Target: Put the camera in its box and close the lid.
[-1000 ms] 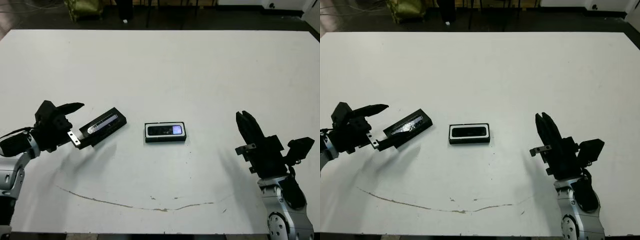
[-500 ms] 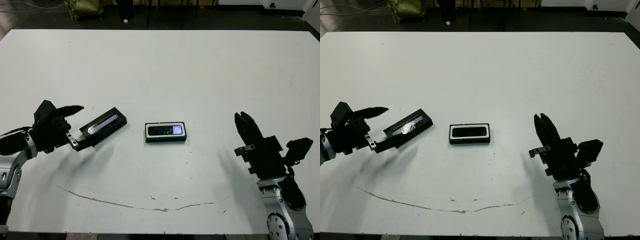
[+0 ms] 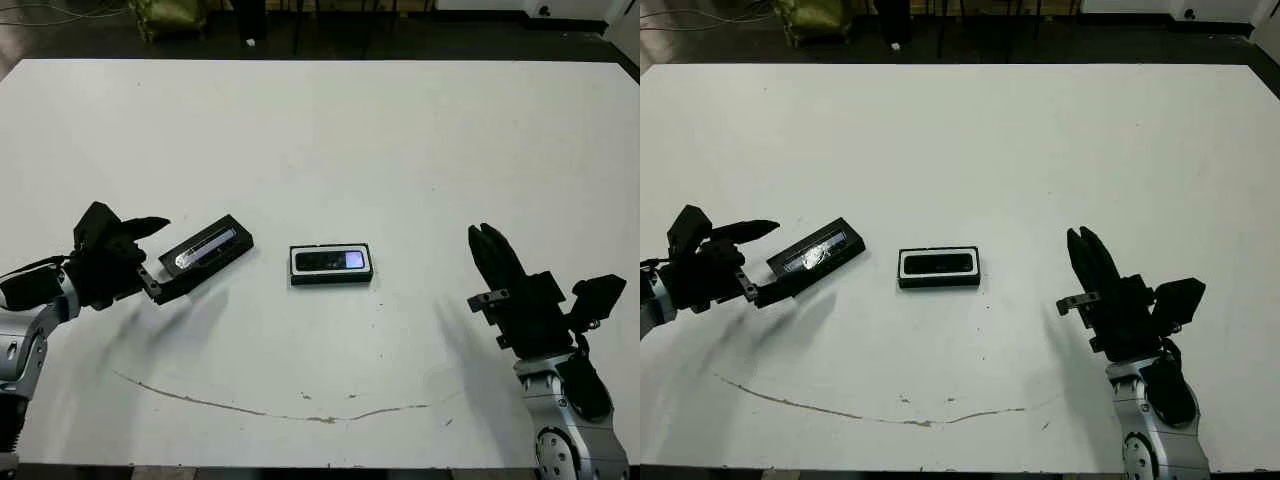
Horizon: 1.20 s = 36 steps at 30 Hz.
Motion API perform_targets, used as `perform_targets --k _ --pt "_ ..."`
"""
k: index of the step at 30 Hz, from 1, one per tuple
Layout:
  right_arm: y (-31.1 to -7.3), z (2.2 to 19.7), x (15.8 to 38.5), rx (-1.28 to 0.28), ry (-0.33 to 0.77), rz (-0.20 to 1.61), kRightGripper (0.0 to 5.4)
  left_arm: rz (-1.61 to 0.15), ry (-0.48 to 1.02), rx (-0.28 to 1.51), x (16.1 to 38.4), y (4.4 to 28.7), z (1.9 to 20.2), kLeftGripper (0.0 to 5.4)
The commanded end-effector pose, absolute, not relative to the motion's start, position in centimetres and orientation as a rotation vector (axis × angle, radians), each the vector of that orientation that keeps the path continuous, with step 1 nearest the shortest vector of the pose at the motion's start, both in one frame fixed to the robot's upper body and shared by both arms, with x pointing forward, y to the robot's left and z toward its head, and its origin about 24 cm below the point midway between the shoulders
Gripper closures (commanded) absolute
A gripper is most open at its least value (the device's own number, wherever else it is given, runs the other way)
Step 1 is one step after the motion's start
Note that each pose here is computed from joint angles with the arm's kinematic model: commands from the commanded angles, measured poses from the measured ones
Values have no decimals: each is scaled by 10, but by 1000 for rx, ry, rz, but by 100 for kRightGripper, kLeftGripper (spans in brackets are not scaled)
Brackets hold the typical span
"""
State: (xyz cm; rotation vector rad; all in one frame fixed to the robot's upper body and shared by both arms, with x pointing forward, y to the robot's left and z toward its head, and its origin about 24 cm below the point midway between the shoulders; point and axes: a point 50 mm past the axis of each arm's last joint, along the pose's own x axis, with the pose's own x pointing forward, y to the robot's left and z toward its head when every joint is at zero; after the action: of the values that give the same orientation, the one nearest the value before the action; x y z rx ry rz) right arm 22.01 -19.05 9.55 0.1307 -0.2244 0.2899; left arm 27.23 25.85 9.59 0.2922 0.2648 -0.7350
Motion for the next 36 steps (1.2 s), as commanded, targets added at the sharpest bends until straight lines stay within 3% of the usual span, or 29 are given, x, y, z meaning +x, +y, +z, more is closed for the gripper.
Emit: perform_targets --k 1,21,36 --pt "-191 90 217 151 -176 272 540 -742 302 294 270 261 88 1" --pt "-192 87 217 142 -165 267 540 -761 360 350 274 263 72 1" --pt "-191 86 216 143 -148 269 540 -747 383 287 275 267 62 1"
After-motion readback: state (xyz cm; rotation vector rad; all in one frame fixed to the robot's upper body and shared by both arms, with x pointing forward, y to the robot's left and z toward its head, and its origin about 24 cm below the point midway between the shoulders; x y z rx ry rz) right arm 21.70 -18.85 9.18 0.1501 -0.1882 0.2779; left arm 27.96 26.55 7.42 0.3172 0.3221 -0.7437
